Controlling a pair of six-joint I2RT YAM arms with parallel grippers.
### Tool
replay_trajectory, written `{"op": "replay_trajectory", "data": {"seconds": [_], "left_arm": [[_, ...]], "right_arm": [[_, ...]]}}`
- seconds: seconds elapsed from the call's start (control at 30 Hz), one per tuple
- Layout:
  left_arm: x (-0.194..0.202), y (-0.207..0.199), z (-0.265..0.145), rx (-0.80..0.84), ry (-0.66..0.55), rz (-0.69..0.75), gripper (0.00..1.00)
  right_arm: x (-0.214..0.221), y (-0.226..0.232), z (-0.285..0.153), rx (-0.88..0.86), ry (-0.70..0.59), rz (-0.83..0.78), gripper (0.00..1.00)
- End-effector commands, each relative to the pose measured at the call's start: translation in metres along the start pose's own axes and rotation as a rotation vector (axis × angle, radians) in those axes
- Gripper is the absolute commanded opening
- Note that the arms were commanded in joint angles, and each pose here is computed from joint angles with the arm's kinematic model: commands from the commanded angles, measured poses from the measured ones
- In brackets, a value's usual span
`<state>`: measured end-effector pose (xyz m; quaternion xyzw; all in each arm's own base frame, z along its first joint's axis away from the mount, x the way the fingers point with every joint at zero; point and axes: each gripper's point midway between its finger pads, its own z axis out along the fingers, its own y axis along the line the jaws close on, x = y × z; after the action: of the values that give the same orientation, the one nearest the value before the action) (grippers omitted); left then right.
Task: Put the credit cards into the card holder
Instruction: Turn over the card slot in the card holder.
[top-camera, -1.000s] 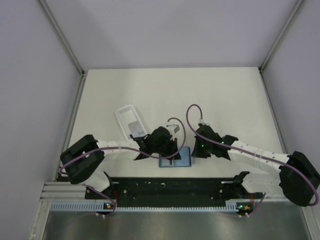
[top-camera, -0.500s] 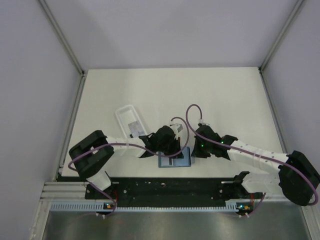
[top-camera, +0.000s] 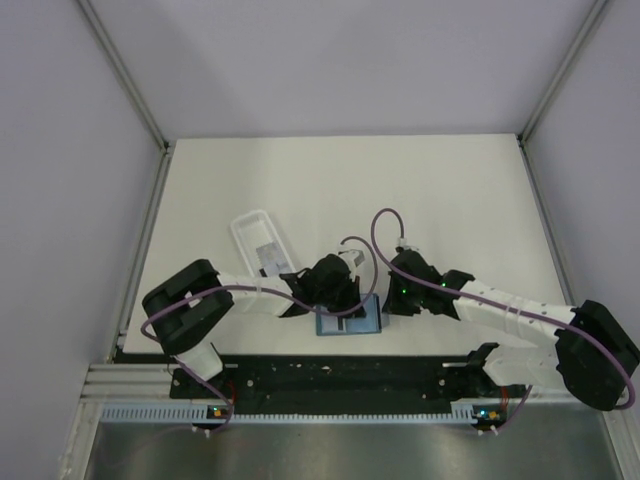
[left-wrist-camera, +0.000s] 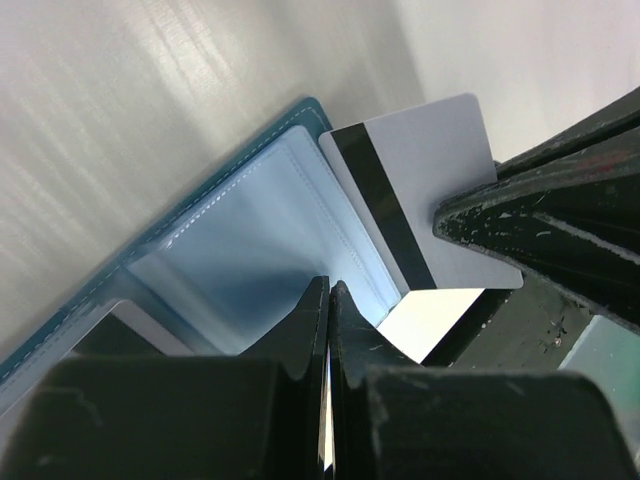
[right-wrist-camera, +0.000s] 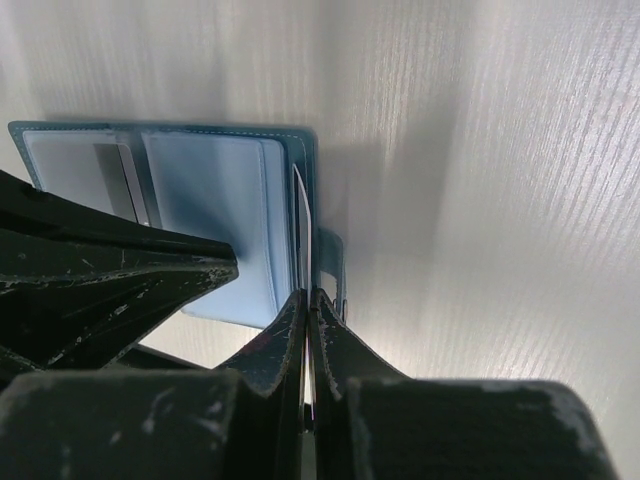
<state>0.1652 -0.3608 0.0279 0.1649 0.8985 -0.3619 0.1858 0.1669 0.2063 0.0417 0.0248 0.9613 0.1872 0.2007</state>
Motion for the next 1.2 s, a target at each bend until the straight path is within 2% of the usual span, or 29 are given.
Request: {"op": "replay_trajectory", "data": {"seconds": [0.0,0.3,0.83,1.17], "left_arm": [[0.016,0.031,-0.009,-0.113,0.004,0.008,0.0],[0.034,0.052,-0.019,-0.168,0.019,0.005,0.0],[0.04,0.062,-0.036,-0.204,0.001,0.017,0.0],[0.041,0.061,-0.035,-0.196,0.005,0.01,0.0]], "right_arm": [[0.009,-0.023,0.008,0.087,0.02,-0.003,0.0],[0.009,-0.025,0.009,0.102,0.021,-0.009,0.0],[0.004,-0.029,0.004,0.13,0.005,-0.011,0.0],[-0.043,0.011,-0.047,-0.074,-0.23,-0.013,0.0]]}}
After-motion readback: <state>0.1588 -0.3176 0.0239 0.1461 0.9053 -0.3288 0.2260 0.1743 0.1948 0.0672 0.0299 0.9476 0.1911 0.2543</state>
